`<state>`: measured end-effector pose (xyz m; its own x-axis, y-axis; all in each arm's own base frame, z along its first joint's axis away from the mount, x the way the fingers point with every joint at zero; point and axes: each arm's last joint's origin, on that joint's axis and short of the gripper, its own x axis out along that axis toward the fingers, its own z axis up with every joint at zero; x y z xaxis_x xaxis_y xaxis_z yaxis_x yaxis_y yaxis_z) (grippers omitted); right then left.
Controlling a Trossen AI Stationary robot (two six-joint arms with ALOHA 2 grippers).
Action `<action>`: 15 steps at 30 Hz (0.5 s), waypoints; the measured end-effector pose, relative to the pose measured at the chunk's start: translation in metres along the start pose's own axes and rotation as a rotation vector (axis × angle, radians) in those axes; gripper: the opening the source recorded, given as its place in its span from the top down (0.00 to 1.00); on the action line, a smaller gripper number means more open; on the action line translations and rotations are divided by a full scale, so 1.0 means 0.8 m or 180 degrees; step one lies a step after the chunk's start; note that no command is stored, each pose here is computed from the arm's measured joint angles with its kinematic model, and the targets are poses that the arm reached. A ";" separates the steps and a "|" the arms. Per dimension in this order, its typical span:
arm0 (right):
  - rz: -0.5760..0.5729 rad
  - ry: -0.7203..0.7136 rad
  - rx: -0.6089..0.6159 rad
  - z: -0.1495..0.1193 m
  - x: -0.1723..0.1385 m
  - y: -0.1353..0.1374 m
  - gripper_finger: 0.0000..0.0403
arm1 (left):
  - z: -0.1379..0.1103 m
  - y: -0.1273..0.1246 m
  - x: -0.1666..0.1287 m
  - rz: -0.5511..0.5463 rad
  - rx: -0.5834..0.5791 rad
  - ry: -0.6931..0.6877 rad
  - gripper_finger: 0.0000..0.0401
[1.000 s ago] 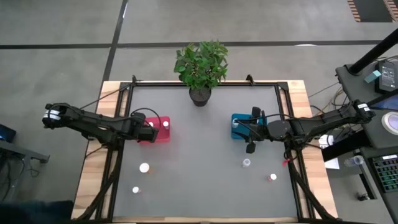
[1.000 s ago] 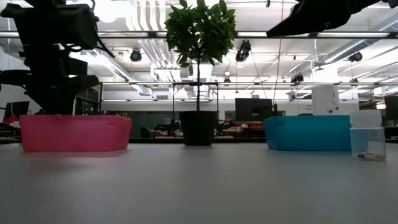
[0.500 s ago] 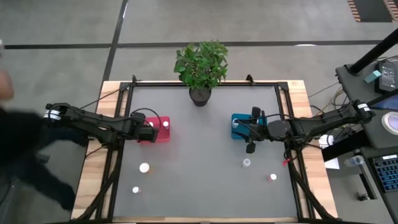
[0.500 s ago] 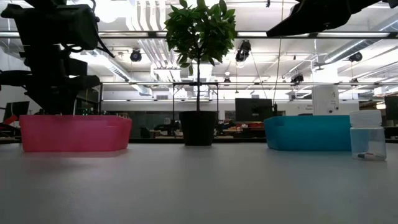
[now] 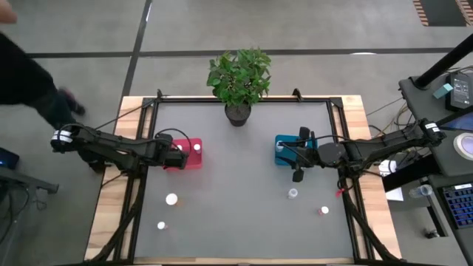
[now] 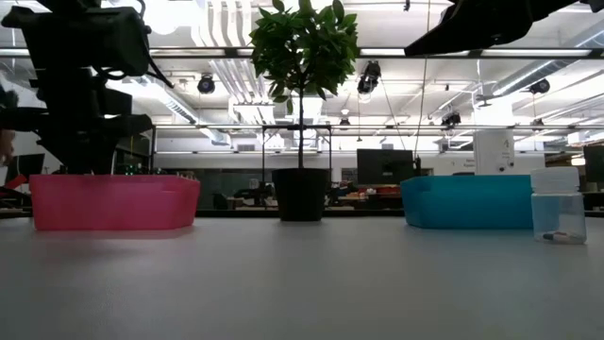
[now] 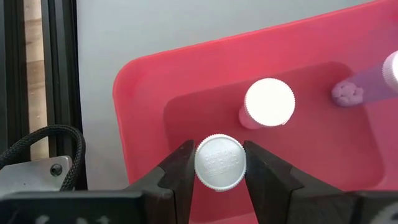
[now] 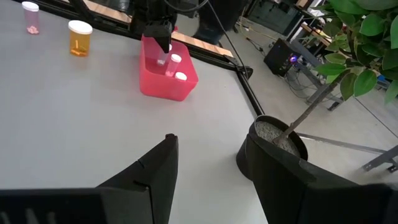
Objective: Pick and place medicine bottles into bin by pill shape (circle, oval)
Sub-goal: Put the blue tablet bottle into the red bin
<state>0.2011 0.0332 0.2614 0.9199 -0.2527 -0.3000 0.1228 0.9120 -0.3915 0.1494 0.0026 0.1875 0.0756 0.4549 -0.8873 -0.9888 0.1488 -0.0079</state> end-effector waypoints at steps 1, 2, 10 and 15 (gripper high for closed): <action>0.0001 0.0000 0.0000 0.000 0.000 0.000 0.56 | 0.000 0.000 0.000 0.0001 0.0000 0.0000 0.73; 0.0000 0.0000 0.0000 0.000 0.000 0.000 0.56 | 0.000 0.000 0.000 0.0003 0.0000 0.0000 0.73; 0.0001 0.0000 0.0001 0.000 0.000 0.000 0.56 | 0.000 0.000 0.000 0.0005 -0.0003 0.0003 0.66; 0.0000 0.0000 0.0001 0.000 0.000 0.000 0.56 | 0.000 0.001 0.001 0.0012 0.0002 0.0005 0.61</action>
<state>0.2012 0.0332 0.2615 0.9198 -0.2527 -0.3000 0.1230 0.9120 -0.3913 0.1488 0.0026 0.1869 0.0716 0.4540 -0.8881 -0.9891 0.1475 -0.0043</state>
